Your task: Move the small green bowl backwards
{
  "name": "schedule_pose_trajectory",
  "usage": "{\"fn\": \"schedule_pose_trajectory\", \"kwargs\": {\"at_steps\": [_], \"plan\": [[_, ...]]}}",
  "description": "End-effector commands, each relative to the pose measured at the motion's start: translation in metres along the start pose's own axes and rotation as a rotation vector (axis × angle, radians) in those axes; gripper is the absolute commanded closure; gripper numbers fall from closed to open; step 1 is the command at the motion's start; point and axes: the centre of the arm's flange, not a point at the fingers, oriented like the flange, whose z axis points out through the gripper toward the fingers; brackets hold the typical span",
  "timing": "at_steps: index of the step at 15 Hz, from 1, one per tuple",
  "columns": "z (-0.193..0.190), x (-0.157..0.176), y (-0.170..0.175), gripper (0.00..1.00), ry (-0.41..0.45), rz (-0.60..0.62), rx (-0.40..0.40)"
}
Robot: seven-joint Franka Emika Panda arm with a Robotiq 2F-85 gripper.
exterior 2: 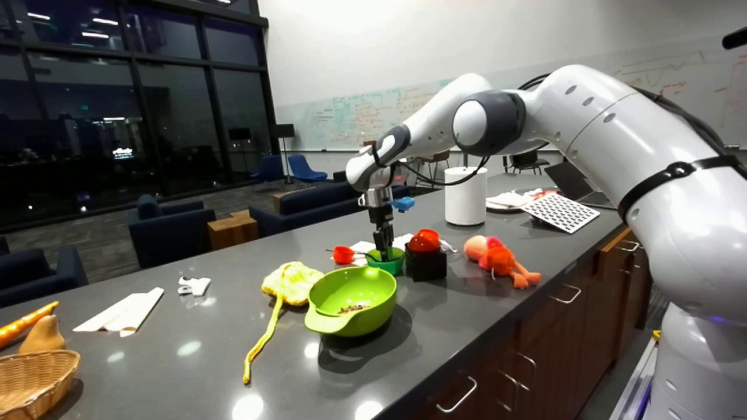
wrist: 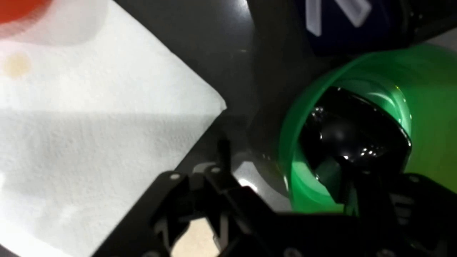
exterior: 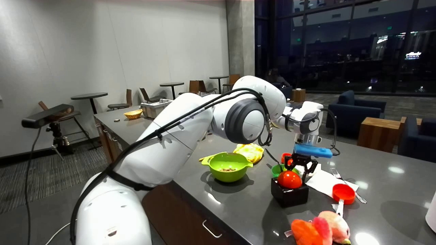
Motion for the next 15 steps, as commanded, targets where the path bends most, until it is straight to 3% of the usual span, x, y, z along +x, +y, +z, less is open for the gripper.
{"fn": "schedule_pose_trajectory", "kwargs": {"at_steps": [1,5,15], "plan": [[0.002,-0.003,-0.006,0.69,-0.026,-0.001,-0.005],[-0.004,-0.003,-0.011,0.99,-0.046,0.002,-0.004],[-0.021,-0.005,-0.016,0.99,-0.076,0.033,0.021]]}}
